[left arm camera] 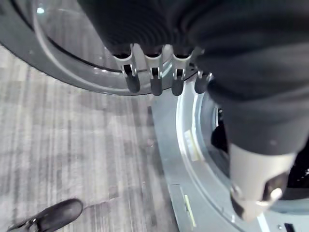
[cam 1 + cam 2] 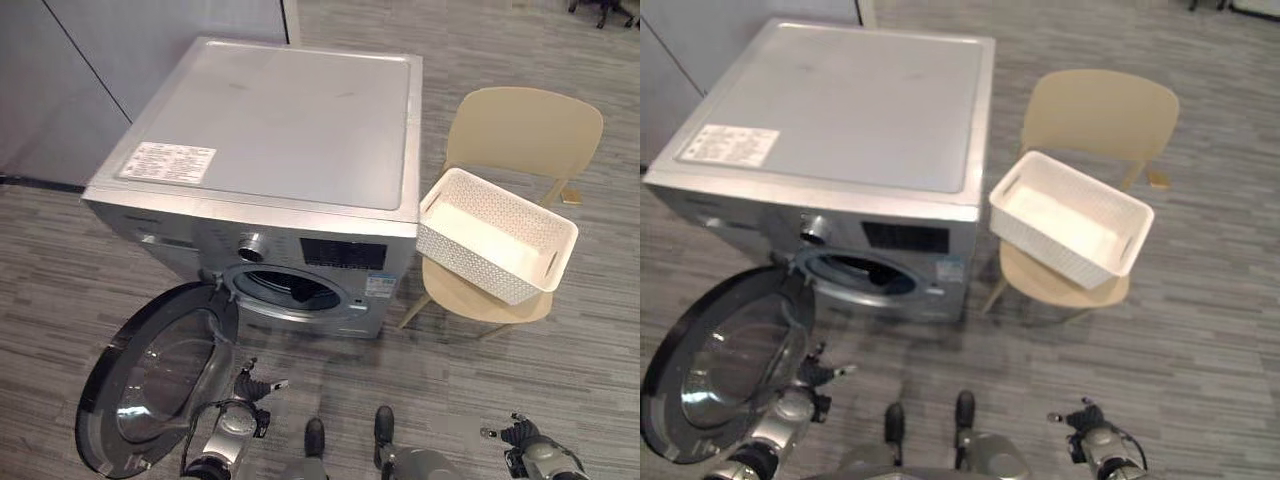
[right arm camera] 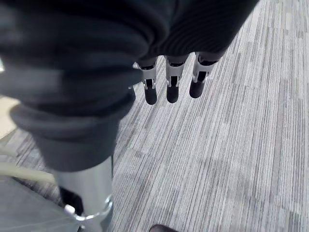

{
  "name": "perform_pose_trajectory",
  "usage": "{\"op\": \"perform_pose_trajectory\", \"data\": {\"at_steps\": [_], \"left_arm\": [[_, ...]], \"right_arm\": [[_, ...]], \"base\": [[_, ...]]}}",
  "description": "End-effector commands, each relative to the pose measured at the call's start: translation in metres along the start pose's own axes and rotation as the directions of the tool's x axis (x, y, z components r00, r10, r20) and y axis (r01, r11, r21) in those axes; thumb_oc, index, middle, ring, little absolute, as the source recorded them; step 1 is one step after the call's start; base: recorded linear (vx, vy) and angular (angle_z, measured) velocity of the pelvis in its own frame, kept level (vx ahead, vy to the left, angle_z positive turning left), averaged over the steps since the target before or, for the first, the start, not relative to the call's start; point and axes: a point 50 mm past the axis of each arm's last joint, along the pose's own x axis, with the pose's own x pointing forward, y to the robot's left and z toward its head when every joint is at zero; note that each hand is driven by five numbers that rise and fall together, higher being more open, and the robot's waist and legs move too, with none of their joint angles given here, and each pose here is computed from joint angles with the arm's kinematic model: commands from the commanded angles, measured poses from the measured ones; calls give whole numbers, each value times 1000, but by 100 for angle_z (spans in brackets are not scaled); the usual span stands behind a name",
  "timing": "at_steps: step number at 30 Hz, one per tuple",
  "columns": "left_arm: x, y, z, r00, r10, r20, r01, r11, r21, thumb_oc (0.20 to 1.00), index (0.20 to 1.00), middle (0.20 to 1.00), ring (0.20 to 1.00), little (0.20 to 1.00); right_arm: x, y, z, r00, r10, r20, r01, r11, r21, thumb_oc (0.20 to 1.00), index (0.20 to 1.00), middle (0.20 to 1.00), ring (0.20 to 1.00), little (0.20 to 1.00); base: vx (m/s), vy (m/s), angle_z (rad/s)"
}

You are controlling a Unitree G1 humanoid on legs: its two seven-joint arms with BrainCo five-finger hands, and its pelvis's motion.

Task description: Grab the laundry basket,head to the washer,open it,put in the laundry and shut it.

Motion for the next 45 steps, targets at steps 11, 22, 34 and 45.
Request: {"op": "perform_pose_trajectory", "data": {"at_steps": [11, 22, 34, 45], "left_arm": [[-16, 132, 80, 839, 383, 387, -472, 866, 166, 1000, 1000, 1000, 1000, 1000], [-20, 104, -69, 901, 342, -268, -278, 928, 249, 1000, 1000, 1000, 1000, 1000], [-10, -26, -4, 995, -100, 23, 100, 995, -13, 1000, 1000, 1000, 1000, 1000], [15, -13, 92, 951, -50, 304, -39, 960, 278, 1000, 1000, 1000, 1000, 1000]], "right_arm": [[-4, 9, -9, 1000, 30, 9, -30, 999, -31, 1000, 1000, 1000, 1000, 1000], [-1, -3, -11, 1000, -5, -25, 2, 993, -116, 1000, 1000, 1000, 1000, 1000], [-2, 11, 0, 999, 40, 10, -38, 992, -118, 1000, 1000, 1000, 1000, 1000], [-5, 13, -21, 998, 29, -49, -38, 981, -193, 1000, 1000, 1000, 1000, 1000]], "base": [[11, 72, -3], [45, 38, -15], [-20, -65, 8], [4, -65, -29]]}}
